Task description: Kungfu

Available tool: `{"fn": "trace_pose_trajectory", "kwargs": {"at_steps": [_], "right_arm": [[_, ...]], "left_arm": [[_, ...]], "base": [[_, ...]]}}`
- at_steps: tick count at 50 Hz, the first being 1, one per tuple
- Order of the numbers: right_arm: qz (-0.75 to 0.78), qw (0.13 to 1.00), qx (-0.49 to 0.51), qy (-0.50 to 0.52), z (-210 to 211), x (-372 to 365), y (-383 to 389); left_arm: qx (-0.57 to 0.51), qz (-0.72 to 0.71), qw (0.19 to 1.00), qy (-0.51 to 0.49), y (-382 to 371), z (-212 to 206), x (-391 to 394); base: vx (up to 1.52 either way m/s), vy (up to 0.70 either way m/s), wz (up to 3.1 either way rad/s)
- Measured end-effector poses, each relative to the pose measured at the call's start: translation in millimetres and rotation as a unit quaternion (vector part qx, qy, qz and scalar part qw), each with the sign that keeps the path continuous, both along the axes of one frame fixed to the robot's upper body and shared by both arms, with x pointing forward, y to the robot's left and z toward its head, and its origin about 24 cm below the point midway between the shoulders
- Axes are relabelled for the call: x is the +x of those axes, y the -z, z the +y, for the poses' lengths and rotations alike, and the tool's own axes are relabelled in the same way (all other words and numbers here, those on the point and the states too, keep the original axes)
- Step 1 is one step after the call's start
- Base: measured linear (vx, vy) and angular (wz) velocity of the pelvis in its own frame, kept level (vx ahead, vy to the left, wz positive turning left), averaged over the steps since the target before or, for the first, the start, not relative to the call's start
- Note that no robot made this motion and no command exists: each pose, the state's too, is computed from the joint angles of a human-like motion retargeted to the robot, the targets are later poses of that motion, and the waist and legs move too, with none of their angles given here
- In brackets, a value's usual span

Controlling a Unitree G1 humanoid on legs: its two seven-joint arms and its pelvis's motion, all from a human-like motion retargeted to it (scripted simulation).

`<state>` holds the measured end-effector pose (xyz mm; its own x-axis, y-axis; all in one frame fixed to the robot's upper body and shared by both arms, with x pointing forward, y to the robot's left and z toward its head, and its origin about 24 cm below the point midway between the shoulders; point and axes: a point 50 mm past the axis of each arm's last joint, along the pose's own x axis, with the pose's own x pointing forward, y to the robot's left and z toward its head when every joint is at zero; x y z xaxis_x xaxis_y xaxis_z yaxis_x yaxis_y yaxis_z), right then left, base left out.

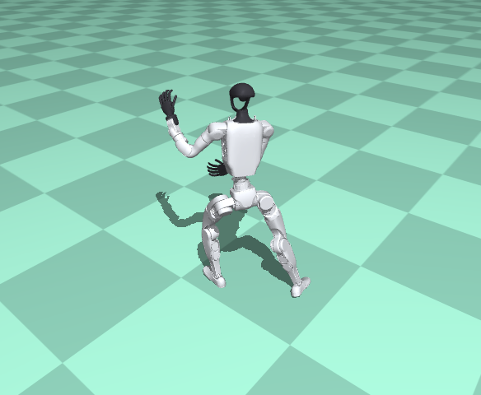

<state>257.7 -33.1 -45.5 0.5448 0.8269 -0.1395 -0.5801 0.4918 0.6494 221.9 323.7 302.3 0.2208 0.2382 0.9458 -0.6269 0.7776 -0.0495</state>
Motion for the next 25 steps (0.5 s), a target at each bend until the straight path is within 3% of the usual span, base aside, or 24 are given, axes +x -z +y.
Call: {"fn": "trace_pose_trajectory", "kwargs": {"at_steps": [5, 9, 16, 20, 25], "right_arm": [[-0.102, 0.991, 0.063, 0.049, 11.2, 45.7, -67.1], [-0.252, 0.964, 0.065, 0.046, -2.5, 70.4, -137.0], [-0.512, 0.851, 0.046, 0.105, -53.9, 69.0, -268.9], [-0.631, 0.748, 0.045, 0.199, -96.0, 43.4, -330.6], [-0.719, 0.598, 0.066, 0.349, -151.2, -1.0, -383.2]], "left_arm": [[-0.066, 0.081, 0.991, -0.082, 56.9, 44.6, -23.0], [-0.099, 0.188, 0.954, -0.213, 111.0, 83.7, -62.4], [-0.245, 0.405, 0.782, -0.406, 230.7, 132.0, -197.0], [-0.397, 0.483, 0.645, -0.440, 295.3, 120.3, -289.7], [-0.584, 0.498, 0.499, -0.403, 350.7, 67.3, -372.5]], "base": [[-0.07, -0.13, -0.17], [-0.13, -0.23, -0.43], [-0.14, -0.32, -0.51], [-0.10, -0.46, -0.48], [-0.25, -0.63, -0.28]]}}
